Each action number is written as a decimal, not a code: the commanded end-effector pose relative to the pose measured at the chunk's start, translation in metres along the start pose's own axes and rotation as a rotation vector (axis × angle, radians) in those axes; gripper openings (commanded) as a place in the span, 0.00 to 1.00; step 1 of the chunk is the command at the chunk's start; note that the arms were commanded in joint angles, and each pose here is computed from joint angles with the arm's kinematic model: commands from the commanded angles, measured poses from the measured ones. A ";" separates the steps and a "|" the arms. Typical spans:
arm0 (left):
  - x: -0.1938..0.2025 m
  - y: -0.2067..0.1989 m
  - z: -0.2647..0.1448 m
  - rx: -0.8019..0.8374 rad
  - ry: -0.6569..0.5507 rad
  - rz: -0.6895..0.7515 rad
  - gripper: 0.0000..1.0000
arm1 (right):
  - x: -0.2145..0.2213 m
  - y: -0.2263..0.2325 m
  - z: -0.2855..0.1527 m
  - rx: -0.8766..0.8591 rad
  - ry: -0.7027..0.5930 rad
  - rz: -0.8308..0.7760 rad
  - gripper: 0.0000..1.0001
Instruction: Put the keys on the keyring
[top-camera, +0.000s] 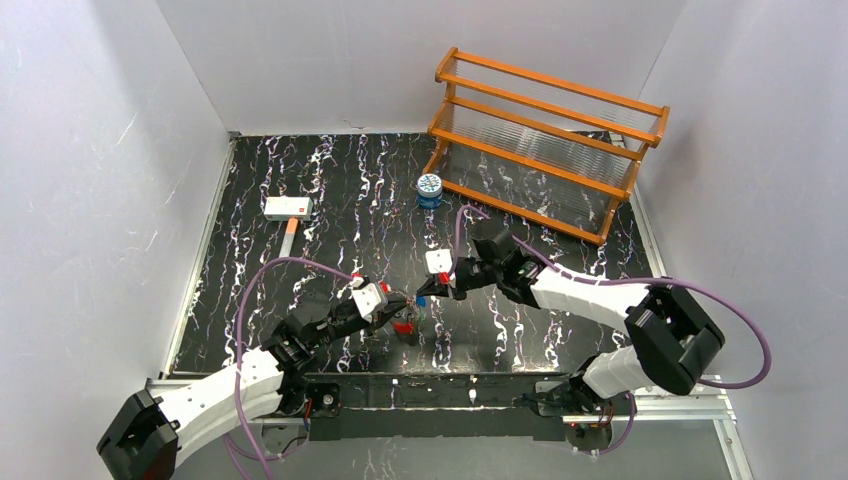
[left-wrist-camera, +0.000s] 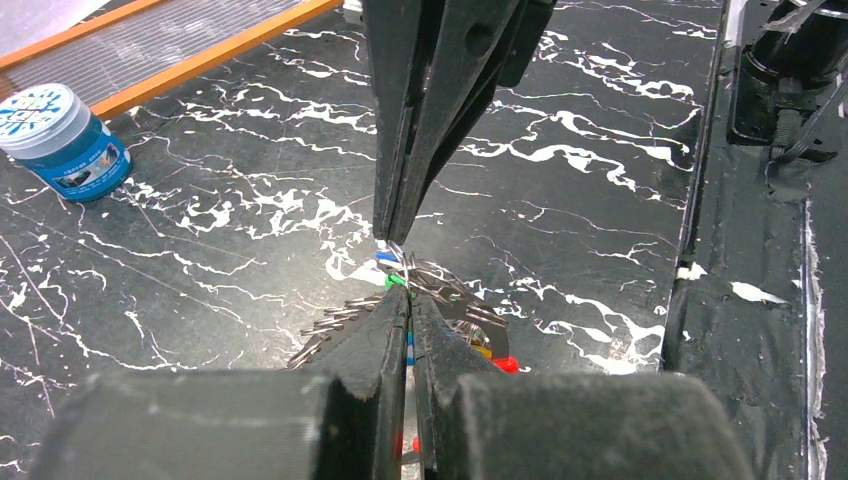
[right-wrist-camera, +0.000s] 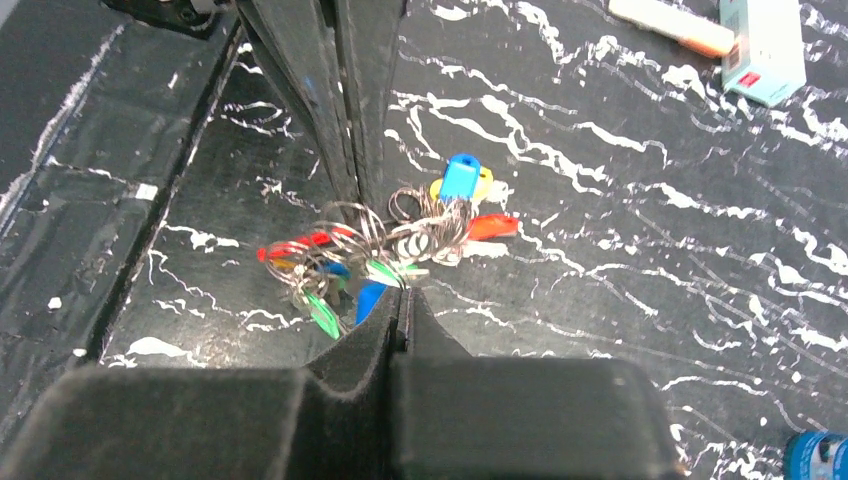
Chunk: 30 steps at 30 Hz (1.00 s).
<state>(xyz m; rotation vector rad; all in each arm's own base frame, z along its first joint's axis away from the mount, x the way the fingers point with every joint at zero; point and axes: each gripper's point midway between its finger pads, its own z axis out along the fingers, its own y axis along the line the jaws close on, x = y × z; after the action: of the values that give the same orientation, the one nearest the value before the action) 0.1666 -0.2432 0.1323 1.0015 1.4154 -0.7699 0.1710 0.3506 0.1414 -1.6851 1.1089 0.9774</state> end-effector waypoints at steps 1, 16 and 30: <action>-0.024 -0.002 0.003 0.028 -0.065 0.033 0.00 | 0.014 -0.007 0.000 0.037 0.035 0.004 0.01; -0.026 -0.003 0.003 0.035 -0.074 0.036 0.00 | -0.034 -0.013 -0.011 0.070 -0.096 -0.074 0.57; -0.026 -0.003 0.003 0.032 -0.075 0.035 0.00 | -0.027 0.006 0.002 -0.072 -0.121 -0.026 0.43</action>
<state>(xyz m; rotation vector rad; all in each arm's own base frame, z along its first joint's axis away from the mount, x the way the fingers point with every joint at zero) 0.1626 -0.2453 0.1327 1.0189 1.4050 -0.7910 0.1608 0.3533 0.1537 -1.6590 1.0473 1.0623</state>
